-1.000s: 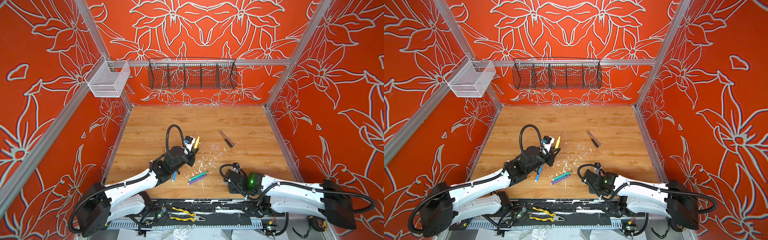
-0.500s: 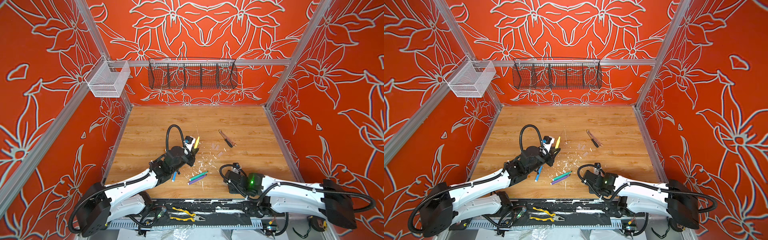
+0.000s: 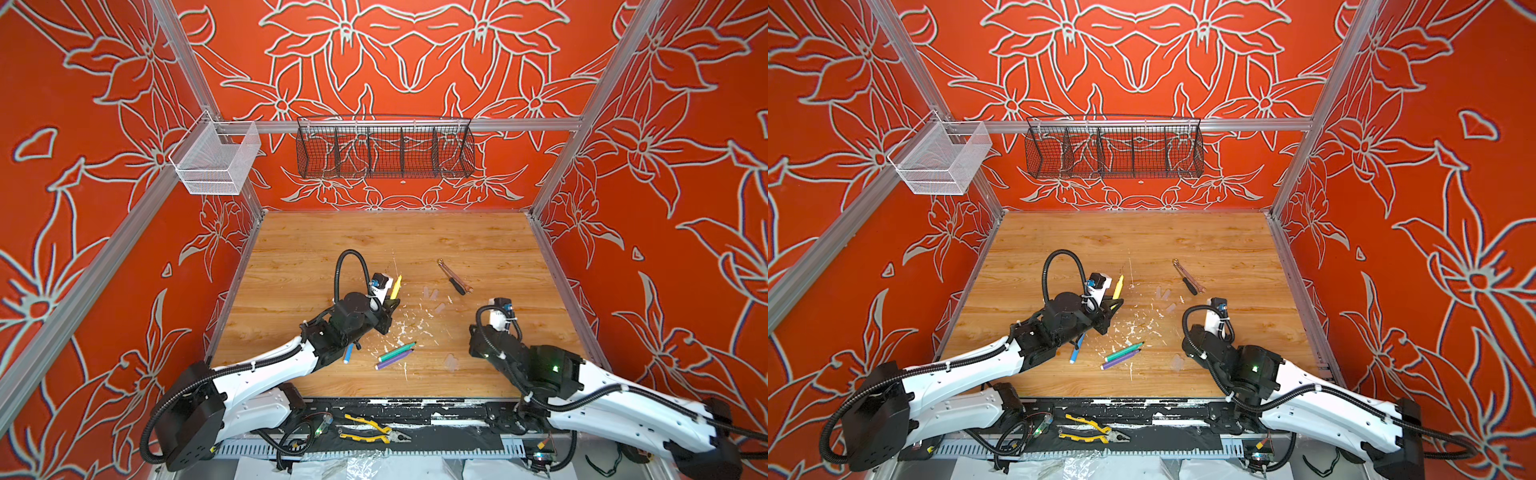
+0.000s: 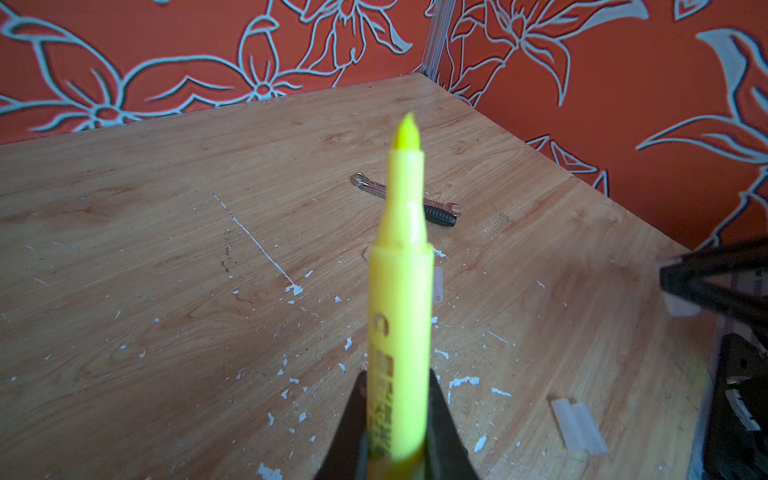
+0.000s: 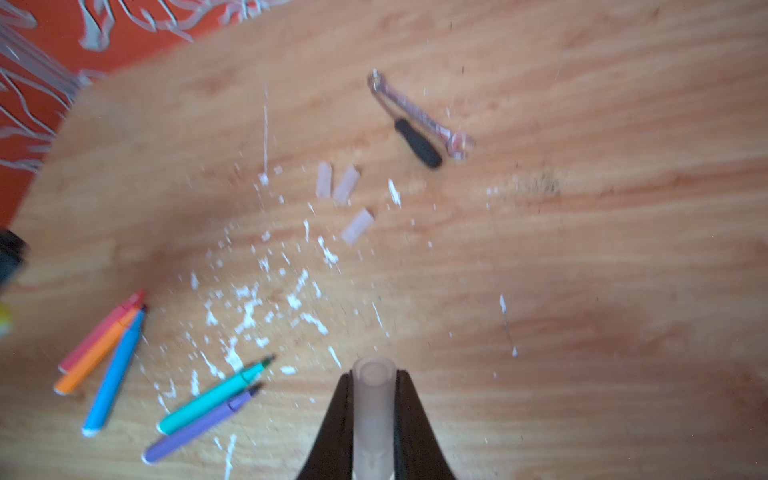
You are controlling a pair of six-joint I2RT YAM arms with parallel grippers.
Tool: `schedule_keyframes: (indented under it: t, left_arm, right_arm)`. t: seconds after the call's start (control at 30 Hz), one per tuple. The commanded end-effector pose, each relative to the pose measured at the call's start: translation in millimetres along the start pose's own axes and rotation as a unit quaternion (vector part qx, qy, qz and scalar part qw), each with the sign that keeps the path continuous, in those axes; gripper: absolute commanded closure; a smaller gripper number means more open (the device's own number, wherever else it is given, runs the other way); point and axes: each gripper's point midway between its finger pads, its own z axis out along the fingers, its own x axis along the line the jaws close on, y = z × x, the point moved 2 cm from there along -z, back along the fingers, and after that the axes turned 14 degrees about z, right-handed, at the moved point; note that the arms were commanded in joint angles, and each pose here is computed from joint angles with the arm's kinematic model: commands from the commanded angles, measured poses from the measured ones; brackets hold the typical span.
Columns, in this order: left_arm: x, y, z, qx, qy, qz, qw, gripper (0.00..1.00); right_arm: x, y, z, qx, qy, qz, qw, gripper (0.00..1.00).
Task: Insert the pens into the pen caps
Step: 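Lift the pen cap with the right gripper toward the held yellow marker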
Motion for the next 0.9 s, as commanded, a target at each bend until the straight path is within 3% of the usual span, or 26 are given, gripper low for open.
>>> schedule_keyframes:
  t: [0.0, 0.17, 0.3, 0.4, 0.87]
  left_arm:
    - [-4, 8, 1, -0.017, -0.013, -0.007, 1.0, 1.0]
    - [-7, 9, 2, -0.017, -0.023, -0.008, 1.0, 1.0]
    - [-10, 10, 4, -0.019, -0.034, -0.01, 0.999, 1.0]
    - [-16, 11, 5, -0.019, -0.055, -0.006, 0.998, 1.0]
    - [-26, 16, 6, -0.019, -0.087, -0.011, 0.996, 1.0]
  right_arm:
    - [36, 56, -16, -0.102, 0.031, 0.009, 0.994, 0.94]
    - [93, 92, -2, -0.099, 0.075, 0.03, 0.992, 0.99]
    - [125, 85, 21, -0.075, 0.148, 0.044, 0.985, 1.0]
    - [120, 71, 37, -0.063, 0.176, 0.068, 0.98, 1.0]
    - [128, 75, 34, -0.048, 0.233, 0.088, 0.967, 1.0]
